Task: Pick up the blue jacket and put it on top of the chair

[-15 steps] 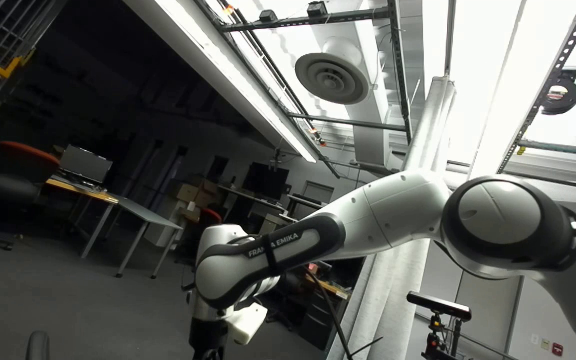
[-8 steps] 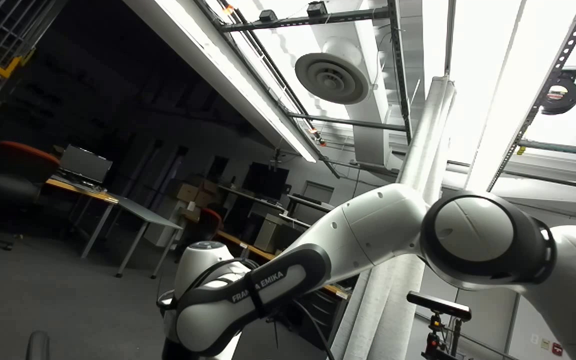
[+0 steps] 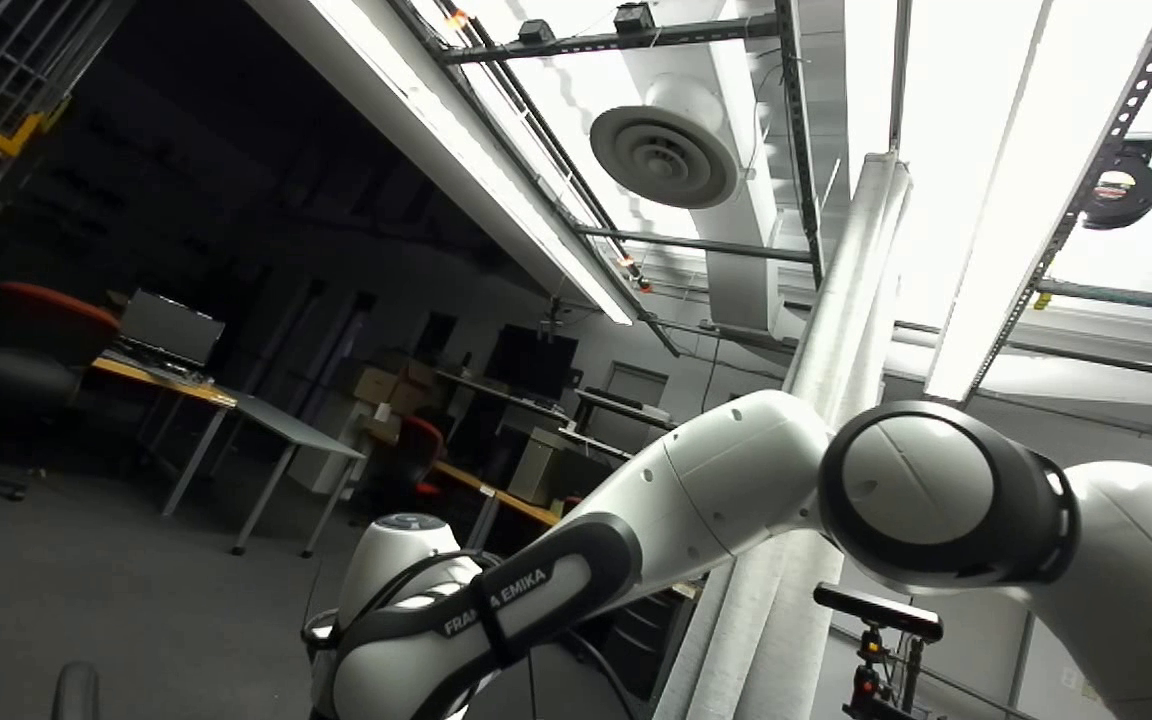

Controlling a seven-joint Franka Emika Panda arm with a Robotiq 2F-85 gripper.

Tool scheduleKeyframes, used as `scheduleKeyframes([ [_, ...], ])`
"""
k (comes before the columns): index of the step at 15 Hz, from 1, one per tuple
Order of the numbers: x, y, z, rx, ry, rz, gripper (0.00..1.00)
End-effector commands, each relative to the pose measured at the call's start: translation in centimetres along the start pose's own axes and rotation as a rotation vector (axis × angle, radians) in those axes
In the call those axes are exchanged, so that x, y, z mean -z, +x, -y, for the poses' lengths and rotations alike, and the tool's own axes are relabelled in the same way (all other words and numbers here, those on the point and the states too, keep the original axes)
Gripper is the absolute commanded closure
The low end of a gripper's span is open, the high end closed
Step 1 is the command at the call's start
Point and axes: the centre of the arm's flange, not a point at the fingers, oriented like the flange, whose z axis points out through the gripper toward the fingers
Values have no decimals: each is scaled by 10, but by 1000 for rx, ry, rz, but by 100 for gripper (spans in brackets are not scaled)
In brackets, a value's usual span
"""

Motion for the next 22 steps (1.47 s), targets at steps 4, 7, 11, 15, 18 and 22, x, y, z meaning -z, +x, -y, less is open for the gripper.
scheduleKeyframes([
  [4,-30,26,8,-61,48,-94,5],
  [7,-44,46,5,-67,23,-153,7],
  [11,-52,67,-18,-87,-2,-204,8],
  [15,-55,68,-46,-120,-21,-207,44],
  [18,-58,61,-66,-147,-30,-198,70],
  [22,-61,56,-86,-197,-21,-182,98],
])
